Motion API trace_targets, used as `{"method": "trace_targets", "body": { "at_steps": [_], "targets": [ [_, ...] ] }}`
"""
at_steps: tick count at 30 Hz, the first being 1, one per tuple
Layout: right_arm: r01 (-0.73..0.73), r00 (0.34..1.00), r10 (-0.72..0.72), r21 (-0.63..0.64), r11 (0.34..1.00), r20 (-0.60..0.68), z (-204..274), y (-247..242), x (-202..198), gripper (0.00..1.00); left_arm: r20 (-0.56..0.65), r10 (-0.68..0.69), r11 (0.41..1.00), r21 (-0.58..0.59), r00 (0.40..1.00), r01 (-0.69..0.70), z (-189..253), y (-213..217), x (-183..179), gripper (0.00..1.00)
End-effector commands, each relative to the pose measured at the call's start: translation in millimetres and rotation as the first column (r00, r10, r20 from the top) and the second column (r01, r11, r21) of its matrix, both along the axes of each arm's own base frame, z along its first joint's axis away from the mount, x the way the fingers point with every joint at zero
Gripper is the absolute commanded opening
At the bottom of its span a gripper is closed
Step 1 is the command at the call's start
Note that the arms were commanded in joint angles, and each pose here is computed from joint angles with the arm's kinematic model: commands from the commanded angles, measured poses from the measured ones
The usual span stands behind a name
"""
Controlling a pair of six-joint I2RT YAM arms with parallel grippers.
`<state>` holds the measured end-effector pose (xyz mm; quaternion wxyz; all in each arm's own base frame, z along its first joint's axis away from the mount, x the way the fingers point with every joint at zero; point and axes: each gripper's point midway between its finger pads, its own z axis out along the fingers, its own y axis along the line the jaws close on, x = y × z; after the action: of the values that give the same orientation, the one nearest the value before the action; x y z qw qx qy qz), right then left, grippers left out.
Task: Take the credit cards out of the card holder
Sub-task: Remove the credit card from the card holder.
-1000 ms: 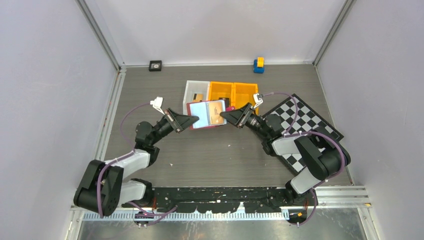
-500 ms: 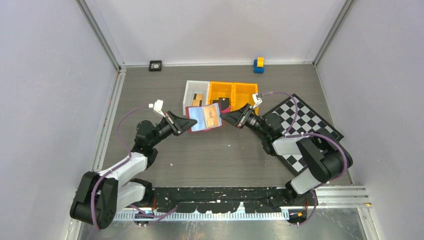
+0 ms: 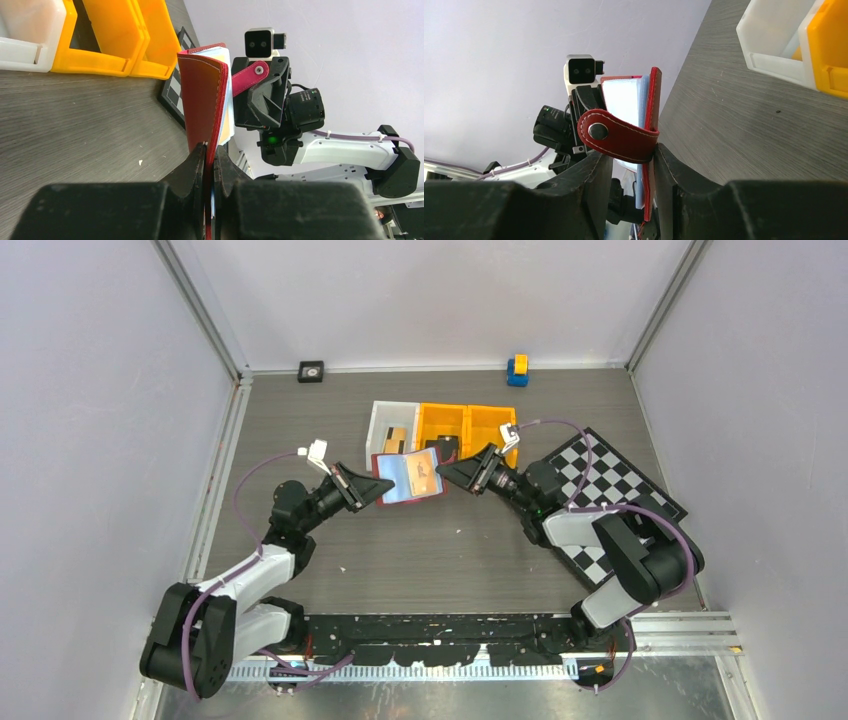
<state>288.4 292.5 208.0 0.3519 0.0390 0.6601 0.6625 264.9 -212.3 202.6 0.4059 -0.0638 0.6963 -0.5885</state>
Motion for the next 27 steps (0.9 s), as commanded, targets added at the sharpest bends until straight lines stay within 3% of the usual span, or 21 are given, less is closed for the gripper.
{"method": "trace_targets", "body": {
  "at_steps": [1, 7, 12, 20, 22, 24, 27],
  "targets": [
    [-0.04, 0.997, 0.04, 0.003, 0.999, 0.07, 14, 12, -2, 0.42, 0.087, -0.011, 1.0, -0.015, 0.996, 0.012, 23, -2, 2, 0.0],
    [-0.053, 0.996, 0.055, -0.034, 0.998, 0.064, 8, 20, -4, 0.42, 0.091, -0.016, 1.0, -0.017, 0.996, 0.017, 24, -2, 1, 0.0],
    [-0.06, 0.996, 0.063, -0.047, 0.997, 0.066, 8, 22, -5, 0.34, 0.095, -0.017, 1.0, -0.019, 0.995, 0.019, 25, -2, 0, 0.0],
    [-0.037, 0.997, 0.042, -0.064, 0.997, 0.069, 7, 20, -3, 0.12, 0.066, 0.006, 1.0, 0.001, 0.998, -0.007, 19, 0, 4, 0.0],
    [-0.029, 0.997, 0.035, -0.074, 0.997, 0.072, 6, 19, -3, 0.02, 0.038, 0.025, 0.999, 0.029, 0.999, -0.027, 11, 2, 7, 0.0],
    [-0.015, 0.997, 0.021, -0.088, 0.996, 0.068, 5, 17, -2, 0.0, 0.016, 0.053, 0.996, 0.064, 0.998, -0.054, 4, 6, 9, 0.04],
    [0.025, 0.997, -0.016, -0.125, 0.992, 0.073, 3, 12, 1, 0.0, -0.017, 0.122, 0.983, 0.138, 0.992, -0.119, -8, 17, 11, 0.22]
  ]
}}
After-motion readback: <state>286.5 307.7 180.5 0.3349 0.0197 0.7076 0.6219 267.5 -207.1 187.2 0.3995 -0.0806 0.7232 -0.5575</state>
